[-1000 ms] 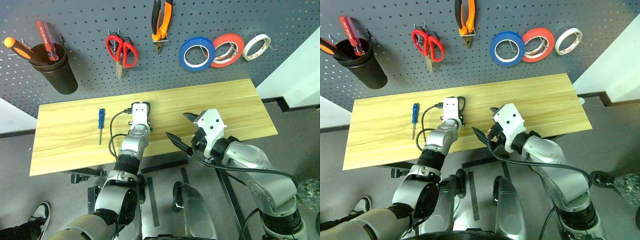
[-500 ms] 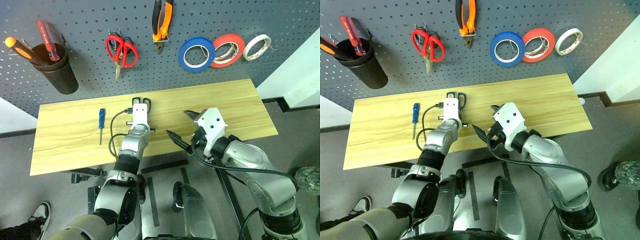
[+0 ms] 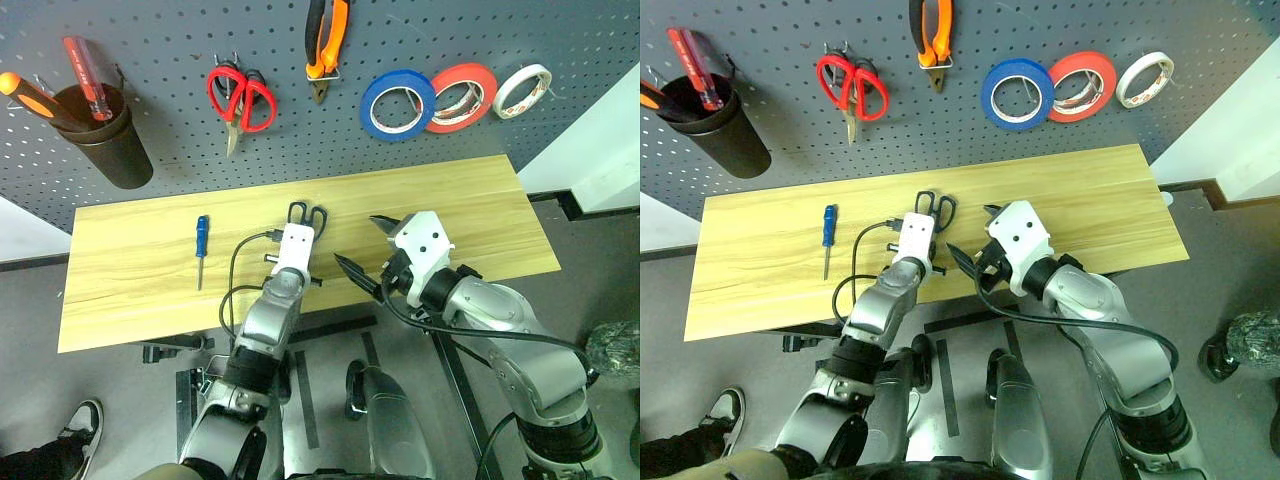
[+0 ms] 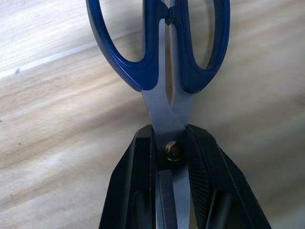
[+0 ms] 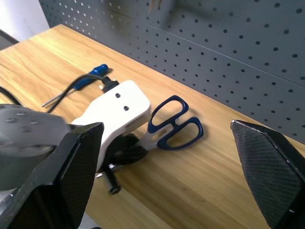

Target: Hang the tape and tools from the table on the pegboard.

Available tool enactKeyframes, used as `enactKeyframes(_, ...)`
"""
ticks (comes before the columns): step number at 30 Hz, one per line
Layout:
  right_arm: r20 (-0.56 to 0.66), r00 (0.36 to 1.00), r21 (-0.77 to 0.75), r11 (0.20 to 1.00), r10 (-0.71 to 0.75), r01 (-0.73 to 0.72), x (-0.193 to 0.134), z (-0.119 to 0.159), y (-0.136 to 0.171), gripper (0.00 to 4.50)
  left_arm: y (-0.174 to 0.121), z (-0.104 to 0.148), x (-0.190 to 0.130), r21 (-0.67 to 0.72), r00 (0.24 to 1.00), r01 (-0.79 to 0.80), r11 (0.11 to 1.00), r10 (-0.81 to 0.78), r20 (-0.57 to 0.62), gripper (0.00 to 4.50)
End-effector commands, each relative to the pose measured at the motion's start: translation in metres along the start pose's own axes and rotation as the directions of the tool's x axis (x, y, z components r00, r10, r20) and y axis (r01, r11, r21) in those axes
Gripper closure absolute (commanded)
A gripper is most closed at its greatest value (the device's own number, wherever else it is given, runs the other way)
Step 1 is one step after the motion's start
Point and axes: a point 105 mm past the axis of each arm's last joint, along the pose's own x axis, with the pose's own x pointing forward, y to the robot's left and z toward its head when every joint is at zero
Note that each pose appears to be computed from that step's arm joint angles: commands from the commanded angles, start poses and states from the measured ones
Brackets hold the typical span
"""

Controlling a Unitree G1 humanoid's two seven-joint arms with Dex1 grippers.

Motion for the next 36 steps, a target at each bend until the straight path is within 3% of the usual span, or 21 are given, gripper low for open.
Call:
enactKeyframes(1,0.059,0.998,-0.017,1.000,-0.007,0.008,-0.007,0.013,-0.002,0.00,-0.008,0.019,-0.014,0.064,0.994,0.026,0.998,-0.032,0.101,3.92)
enactKeyframes(8,0.101,0.995,-0.013,1.000,0.006,-0.005,-0.020,0.020,-0.011,0.00,-0.008,0.034,-0.030,0.172,0.970,0.024,0.985,-0.065,0.234,3.93)
enactKeyframes(17,0.261,0.965,0.017,0.999,0.035,-0.041,-0.037,0.045,-0.014,0.00,-0.007,0.065,-0.066,0.306,0.853,-0.017,0.952,-0.146,0.501,3.93)
enactKeyframes(25,0.423,0.906,0.008,0.999,0.032,-0.038,-0.049,0.061,-0.011,0.00,0.025,0.090,-0.083,0.285,0.735,-0.200,0.937,-0.048,0.676,3.93)
enactKeyframes(36,0.425,0.904,-0.005,0.999,0.049,-0.052,-0.049,0.059,-0.012,0.00,0.055,0.121,-0.108,0.155,0.522,-0.374,0.914,0.069,0.850,3.93)
